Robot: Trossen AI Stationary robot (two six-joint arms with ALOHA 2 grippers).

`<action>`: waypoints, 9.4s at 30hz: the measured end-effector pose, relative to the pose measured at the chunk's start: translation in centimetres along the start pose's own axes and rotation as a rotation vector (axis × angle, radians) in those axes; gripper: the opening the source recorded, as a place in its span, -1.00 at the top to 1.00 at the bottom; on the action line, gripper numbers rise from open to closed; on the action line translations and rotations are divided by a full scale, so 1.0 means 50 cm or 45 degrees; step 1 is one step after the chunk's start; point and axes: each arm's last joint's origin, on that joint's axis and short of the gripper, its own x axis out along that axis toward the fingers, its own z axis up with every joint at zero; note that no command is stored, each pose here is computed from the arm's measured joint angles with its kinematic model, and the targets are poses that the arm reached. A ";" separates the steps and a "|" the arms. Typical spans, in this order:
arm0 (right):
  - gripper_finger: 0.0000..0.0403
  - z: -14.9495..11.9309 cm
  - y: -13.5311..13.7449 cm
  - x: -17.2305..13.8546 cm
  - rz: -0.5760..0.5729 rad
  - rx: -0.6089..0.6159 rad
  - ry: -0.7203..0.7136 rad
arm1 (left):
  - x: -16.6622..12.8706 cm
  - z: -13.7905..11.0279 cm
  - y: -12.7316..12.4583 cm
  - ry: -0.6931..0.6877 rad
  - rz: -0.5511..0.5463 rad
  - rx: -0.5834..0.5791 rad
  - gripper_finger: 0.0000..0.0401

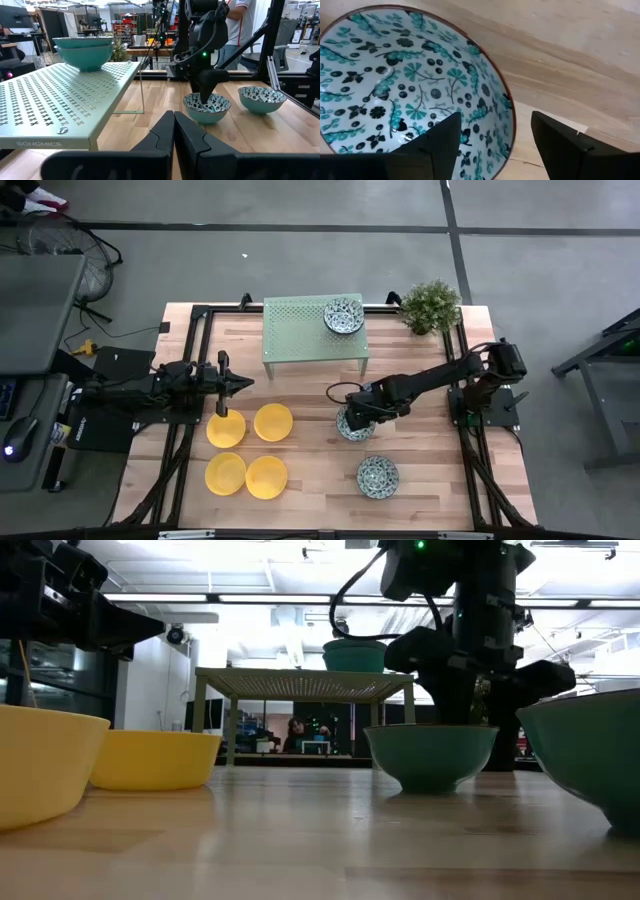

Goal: Pick & Place Mini bowls
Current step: Stack the blue patterned bowl on top of the other blue patterned bowl on the shelf

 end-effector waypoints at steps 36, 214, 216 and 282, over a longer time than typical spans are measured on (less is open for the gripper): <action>0.84 0.014 0.000 0.023 -0.041 -0.062 0.028 | 0.000 0.000 0.000 -0.001 0.000 0.000 0.97; -0.10 0.447 -0.123 -0.399 0.519 0.016 -0.440 | 0.000 0.000 0.000 0.000 0.000 0.000 0.97; -0.13 0.445 -0.126 -0.405 0.524 0.013 -0.451 | 0.000 0.000 0.000 0.000 0.000 0.000 0.97; 1.00 0.277 -0.105 -0.241 0.289 -0.658 -1.535 | 0.000 0.000 0.000 0.000 0.000 0.000 0.97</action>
